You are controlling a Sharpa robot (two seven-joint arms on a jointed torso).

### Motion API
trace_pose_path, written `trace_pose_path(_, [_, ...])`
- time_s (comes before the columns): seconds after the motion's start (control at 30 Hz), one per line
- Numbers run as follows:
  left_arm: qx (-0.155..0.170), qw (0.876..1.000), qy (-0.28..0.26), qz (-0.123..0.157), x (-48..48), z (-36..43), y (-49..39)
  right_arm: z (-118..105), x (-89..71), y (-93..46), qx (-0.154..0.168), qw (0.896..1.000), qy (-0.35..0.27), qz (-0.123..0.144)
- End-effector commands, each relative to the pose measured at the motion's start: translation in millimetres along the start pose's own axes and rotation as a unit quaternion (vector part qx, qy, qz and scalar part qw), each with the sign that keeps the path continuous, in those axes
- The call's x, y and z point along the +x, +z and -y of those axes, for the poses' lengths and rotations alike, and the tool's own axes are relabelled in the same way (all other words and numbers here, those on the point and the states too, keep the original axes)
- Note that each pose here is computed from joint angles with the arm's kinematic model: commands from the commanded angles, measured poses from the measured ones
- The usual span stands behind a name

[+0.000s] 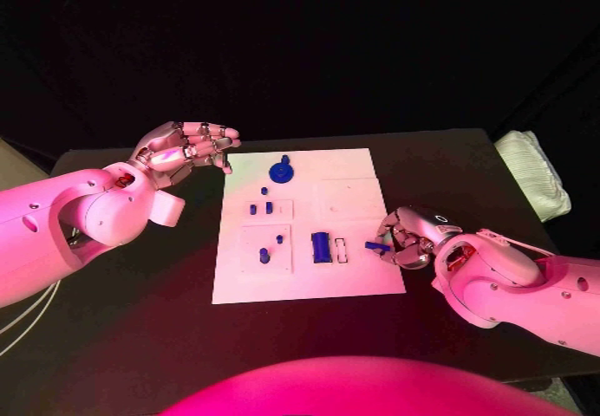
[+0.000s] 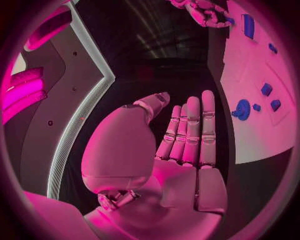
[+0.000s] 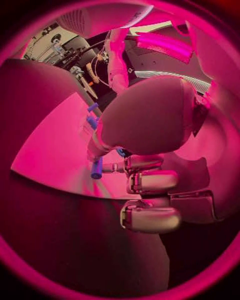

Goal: Assemble the parts on the task board

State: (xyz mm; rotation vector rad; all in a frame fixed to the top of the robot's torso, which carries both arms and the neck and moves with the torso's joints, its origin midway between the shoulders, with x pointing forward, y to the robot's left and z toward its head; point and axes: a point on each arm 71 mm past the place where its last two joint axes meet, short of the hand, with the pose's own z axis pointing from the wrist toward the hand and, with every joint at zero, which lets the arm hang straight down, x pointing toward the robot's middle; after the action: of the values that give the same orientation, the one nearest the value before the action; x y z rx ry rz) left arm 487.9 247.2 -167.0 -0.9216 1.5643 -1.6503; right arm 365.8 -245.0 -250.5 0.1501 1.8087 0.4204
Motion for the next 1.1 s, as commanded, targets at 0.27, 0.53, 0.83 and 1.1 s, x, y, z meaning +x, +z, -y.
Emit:
trace_pose_path(0.27, [0.004, 1.000, -0.005, -0.008, 2.5, 0.9, 0.3, -21.2, -4.8, 3.3, -0.006, 0.998, 0.068, -0.011])
trace_pose_path(0.53, [0.004, 1.000, -0.005, -0.010, 3.4, 1.1, 0.4, -29.1, 7.1, 10.5, -0.003, 0.996, 0.071, -0.049])
trace_pose_path(0.83, [0.003, 1.000, -0.006, -0.011, 4.3, 0.9, 1.0, -33.2, 13.7, 16.5, 0.011, 0.995, 0.079, -0.059])
trace_pose_path(1.1, [0.003, 1.000, -0.006, -0.012, 4.5, 0.8, 1.2, -35.8, 17.3, 21.6, 0.017, 0.995, 0.078, -0.064])
